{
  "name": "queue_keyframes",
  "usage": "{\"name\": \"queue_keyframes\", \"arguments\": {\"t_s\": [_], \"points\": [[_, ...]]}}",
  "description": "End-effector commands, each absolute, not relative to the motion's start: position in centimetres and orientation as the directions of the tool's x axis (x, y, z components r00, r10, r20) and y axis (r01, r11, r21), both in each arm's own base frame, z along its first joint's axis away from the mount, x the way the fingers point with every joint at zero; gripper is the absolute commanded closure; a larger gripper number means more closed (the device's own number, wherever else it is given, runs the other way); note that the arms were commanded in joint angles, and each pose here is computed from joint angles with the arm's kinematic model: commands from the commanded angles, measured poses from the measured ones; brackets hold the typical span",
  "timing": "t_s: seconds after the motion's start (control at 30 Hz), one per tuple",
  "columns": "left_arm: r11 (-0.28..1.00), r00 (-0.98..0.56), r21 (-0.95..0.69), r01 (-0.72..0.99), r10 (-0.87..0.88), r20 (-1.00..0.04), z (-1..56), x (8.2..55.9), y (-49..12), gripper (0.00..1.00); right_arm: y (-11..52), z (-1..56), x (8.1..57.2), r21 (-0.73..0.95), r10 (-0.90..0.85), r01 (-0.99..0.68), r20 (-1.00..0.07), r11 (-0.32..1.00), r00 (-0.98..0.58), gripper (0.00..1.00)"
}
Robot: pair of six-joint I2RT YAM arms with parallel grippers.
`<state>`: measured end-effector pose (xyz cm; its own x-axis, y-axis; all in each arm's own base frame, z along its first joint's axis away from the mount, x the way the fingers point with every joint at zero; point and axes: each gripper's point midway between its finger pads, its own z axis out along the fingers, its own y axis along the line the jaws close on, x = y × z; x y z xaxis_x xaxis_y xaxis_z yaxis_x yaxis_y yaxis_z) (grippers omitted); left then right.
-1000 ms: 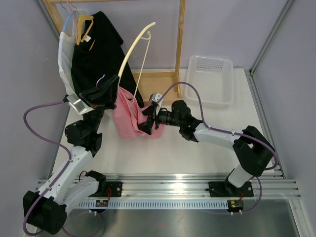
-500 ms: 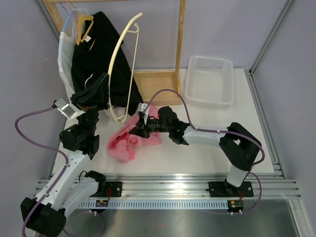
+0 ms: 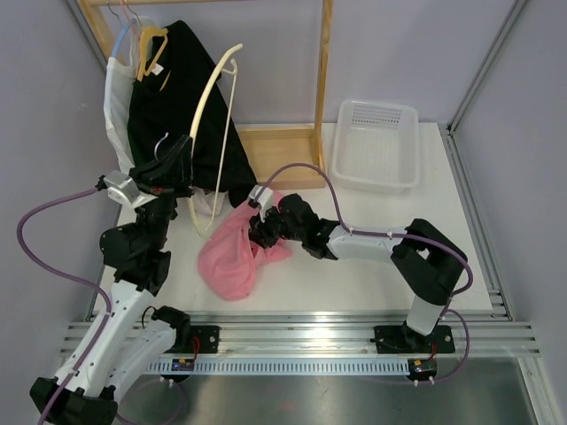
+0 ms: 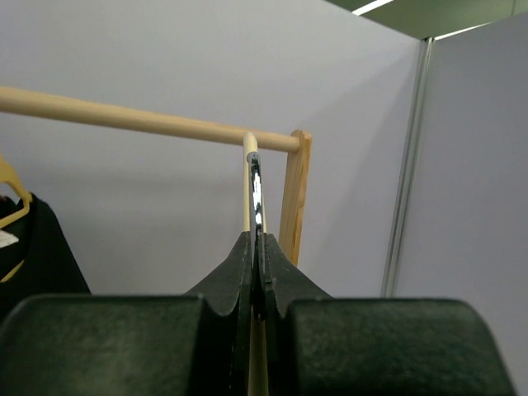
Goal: Remove the t-shirt from the hanger
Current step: Remove the tshirt from the hanger, then place the tshirt into the basket
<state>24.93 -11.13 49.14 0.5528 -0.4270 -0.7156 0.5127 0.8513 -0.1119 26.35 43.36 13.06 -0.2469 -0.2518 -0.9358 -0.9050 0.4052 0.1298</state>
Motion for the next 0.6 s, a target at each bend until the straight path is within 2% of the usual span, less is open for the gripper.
{"name": "queue_keyframes", "arguments": {"t_s": [0.0,0.03,0.07,0.13,0.37,0.4,0.53,0.57], "points": [[0.88,0.526,-0.116,0.46,-0.375,-0.763,46.6,25.7,-10.7,1.0,43.1,11.8,27.9,0.133,-0.299,-0.852,-0.899,0.507,-0.319,0.42],[0.88,0.514,-0.116,0.461,-0.371,-0.773,45.8,25.9,-10.8,1.0,43.0,10.9,27.9,0.144,-0.311,-0.843,-0.886,0.518,-0.343,0.16],[0.882,0.51,-0.114,0.457,-0.365,-0.779,45.2,26.0,-10.8,1.0,42.8,10.3,28.2,0.145,-0.308,-0.828,-0.882,0.541,-0.356,0.09],[0.886,0.493,-0.119,0.447,-0.355,-0.794,43.8,26.4,-10.8,1.0,42.6,9.3,28.5,0.161,-0.305,-0.801,-0.867,0.576,-0.393,0.0],[0.896,0.457,-0.124,0.426,-0.331,-0.826,41.3,27.1,-10.7,1.0,42.2,5.8,29.8,0.124,-0.401,-0.746,-0.78,0.654,-0.481,0.01],[0.898,0.46,-0.121,0.422,-0.327,-0.825,41.3,27.1,-10.7,1.0,41.3,3.7,29.1,0.118,-0.454,-0.739,-0.722,0.664,-0.523,0.01],[0.901,0.462,-0.121,0.417,-0.325,-0.825,41.2,27.0,-10.6,1.0,39.5,1.5,29.4,0.039,-0.533,-0.711,-0.632,0.703,-0.562,0.01],[0.9,0.46,-0.123,0.419,-0.327,-0.826,41.1,27.0,-10.6,1.0,39.0,1.2,29.1,0.027,-0.55,-0.711,-0.614,0.703,-0.567,0.04]]}}
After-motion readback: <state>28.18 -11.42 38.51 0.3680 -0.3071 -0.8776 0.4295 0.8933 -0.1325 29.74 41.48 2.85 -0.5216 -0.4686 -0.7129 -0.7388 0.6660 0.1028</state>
